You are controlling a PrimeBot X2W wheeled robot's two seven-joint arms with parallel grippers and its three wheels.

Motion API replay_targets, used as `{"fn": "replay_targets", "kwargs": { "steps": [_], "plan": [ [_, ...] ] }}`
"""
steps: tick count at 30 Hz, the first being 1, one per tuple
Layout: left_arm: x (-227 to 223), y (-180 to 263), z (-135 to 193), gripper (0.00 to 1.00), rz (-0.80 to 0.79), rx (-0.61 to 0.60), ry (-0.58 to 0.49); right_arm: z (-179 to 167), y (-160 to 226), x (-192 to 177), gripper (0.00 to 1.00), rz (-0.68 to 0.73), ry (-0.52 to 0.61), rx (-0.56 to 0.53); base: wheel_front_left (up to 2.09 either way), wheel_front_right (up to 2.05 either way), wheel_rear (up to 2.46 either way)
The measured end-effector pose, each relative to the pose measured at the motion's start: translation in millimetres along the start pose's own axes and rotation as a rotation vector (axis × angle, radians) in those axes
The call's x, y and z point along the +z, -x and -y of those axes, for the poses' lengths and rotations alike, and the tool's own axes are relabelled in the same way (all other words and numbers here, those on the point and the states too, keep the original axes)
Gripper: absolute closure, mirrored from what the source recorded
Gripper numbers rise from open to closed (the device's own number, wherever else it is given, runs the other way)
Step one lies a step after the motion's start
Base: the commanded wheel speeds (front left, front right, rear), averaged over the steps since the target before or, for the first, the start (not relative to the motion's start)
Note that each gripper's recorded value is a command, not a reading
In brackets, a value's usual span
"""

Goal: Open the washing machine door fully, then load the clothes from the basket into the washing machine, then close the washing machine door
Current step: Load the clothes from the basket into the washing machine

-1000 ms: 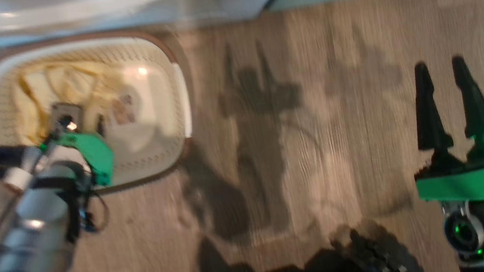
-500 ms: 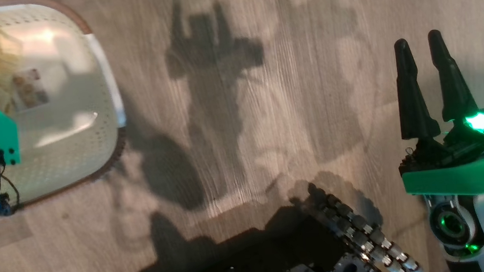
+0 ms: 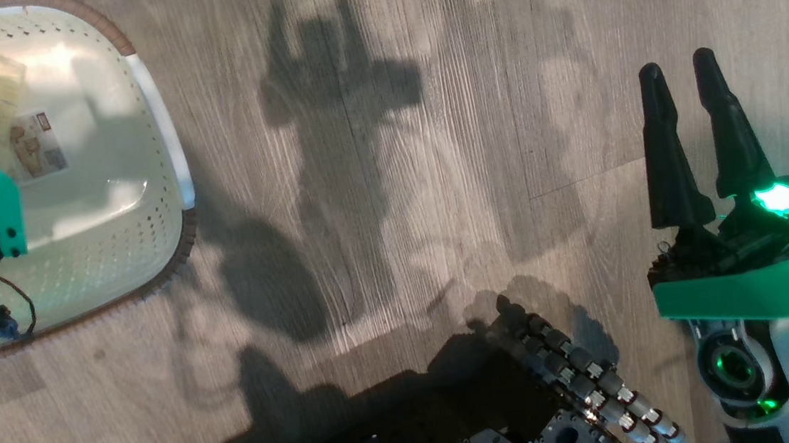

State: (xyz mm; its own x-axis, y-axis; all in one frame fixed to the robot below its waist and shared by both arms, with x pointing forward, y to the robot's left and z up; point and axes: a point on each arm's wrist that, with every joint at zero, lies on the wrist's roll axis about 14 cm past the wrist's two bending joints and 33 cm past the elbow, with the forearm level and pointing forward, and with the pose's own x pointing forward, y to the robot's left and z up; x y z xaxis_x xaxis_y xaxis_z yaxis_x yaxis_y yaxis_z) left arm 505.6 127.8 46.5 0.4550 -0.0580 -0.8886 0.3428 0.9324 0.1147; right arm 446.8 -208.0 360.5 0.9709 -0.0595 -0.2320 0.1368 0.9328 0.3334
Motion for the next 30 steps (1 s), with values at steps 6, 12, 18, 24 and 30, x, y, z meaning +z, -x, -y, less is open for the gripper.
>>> {"fn": "replay_targets", "kwargs": {
  "steps": [6, 12, 18, 24, 30],
  "plan": [
    [17, 13, 12, 1.0, 0.104, -0.029, 0.038, -1, -2, 9, 0.0, 0.025, 0.011, 0.008, 0.0, 0.0, 0.0],
    [41, 50, 26, 1.0, 0.261, -0.073, 0.076, -2, -5, 28, 0.0, 0.08, 0.059, 0.019, 0.0, 0.0, 0.0],
    [63, 101, 32, 1.0, 0.383, -0.085, 0.144, -12, -1, 46, 0.0, 0.129, 0.115, 0.049, 0.0, 0.0, 0.0],
    [99, 169, 16, 1.0, 0.58, -0.048, 0.211, -25, 13, 55, 0.0, 0.145, 0.144, 0.077, 0.0, 0.0, 0.0],
    [118, 245, -1, 1.0, 0.753, 0.012, 0.293, -42, 27, 63, 0.0, 0.164, 0.157, 0.119, 0.0, 0.0, 0.0]
  ]
}}
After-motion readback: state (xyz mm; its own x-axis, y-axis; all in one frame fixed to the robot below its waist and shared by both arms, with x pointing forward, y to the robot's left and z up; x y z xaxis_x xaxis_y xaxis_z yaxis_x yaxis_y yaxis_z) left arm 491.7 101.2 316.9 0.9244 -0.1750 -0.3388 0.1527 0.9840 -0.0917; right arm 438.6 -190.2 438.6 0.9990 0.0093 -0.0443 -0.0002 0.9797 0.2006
